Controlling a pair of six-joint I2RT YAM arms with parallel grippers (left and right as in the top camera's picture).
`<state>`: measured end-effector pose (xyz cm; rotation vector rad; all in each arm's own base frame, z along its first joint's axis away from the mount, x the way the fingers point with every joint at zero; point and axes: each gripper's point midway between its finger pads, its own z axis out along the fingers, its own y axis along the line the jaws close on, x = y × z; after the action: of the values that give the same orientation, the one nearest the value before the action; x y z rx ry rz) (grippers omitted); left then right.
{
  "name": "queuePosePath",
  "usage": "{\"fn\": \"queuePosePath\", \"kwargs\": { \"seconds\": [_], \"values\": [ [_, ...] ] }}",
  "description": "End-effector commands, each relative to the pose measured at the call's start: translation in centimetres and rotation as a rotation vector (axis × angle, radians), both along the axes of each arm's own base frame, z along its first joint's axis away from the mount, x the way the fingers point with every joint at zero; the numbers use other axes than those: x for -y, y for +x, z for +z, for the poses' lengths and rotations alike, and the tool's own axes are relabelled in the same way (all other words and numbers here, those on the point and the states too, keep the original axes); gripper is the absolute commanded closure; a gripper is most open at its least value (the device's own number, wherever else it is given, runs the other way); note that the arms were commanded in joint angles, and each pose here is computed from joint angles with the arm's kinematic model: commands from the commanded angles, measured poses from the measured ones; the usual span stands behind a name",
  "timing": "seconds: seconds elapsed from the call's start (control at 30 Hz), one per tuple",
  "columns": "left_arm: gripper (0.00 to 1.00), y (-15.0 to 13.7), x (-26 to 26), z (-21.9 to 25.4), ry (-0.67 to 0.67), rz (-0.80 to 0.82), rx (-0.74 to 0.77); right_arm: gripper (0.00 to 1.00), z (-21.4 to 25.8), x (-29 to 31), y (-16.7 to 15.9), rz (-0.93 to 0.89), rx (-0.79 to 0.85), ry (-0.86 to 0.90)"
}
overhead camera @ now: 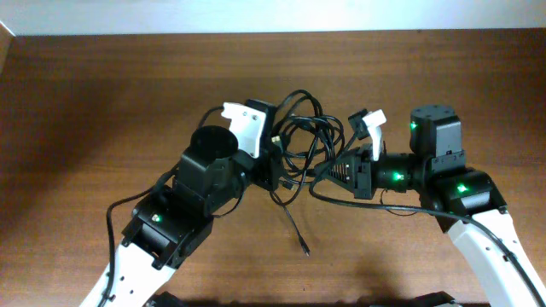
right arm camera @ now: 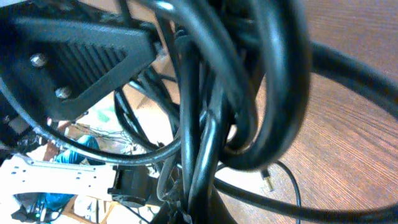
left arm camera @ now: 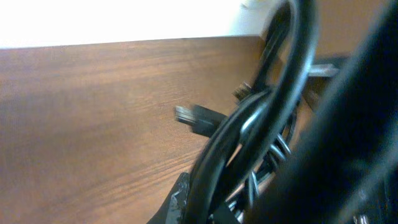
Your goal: Untangle cables
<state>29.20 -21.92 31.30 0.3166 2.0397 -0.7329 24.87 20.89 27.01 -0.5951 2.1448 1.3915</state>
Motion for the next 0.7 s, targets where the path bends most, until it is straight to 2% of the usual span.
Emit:
{"fn": "queuePosePath", "kwargs": {
  "seconds": [0.0, 0.17, 0.27, 0.43, 0.53, 0.67],
  "values": [
    [1.0, 2.8, -3.9, 1.6, -0.133, 0.323, -0.031, 0.96, 1.8, 0.0, -1.7, 0.055, 0.069, 0.038],
    [1.0, 3.6, -3.5, 0.2, -0.113, 0.334, -0.063, 0.96, 3.4, 0.0, -3.1, 0.09, 0.117, 0.074],
    [1.0, 4.7, -2.8, -2.3, -0.067, 0.336, -0.117, 0.96, 4.3, -0.1, -4.2, 0.137, 0.149, 0.108],
    [1.0, 3.6, 0.1, -2.8, -0.112, 0.178, -0.18, 0.96, 4.0, 0.0, -3.4, 0.1, 0.169, 0.078],
    [1.0, 2.7, 1.6, -2.5, -0.105, 0.103, -0.16, 0.96, 3.8, 0.2, -3.0, 0.08, 0.17, 0.061],
    [1.0, 3.6, 0.0, -1.7, -0.089, 0.196, -0.109, 0.96, 2.2, 0.7, -2.7, 0.025, 0.109, -0.001]
  ]
}}
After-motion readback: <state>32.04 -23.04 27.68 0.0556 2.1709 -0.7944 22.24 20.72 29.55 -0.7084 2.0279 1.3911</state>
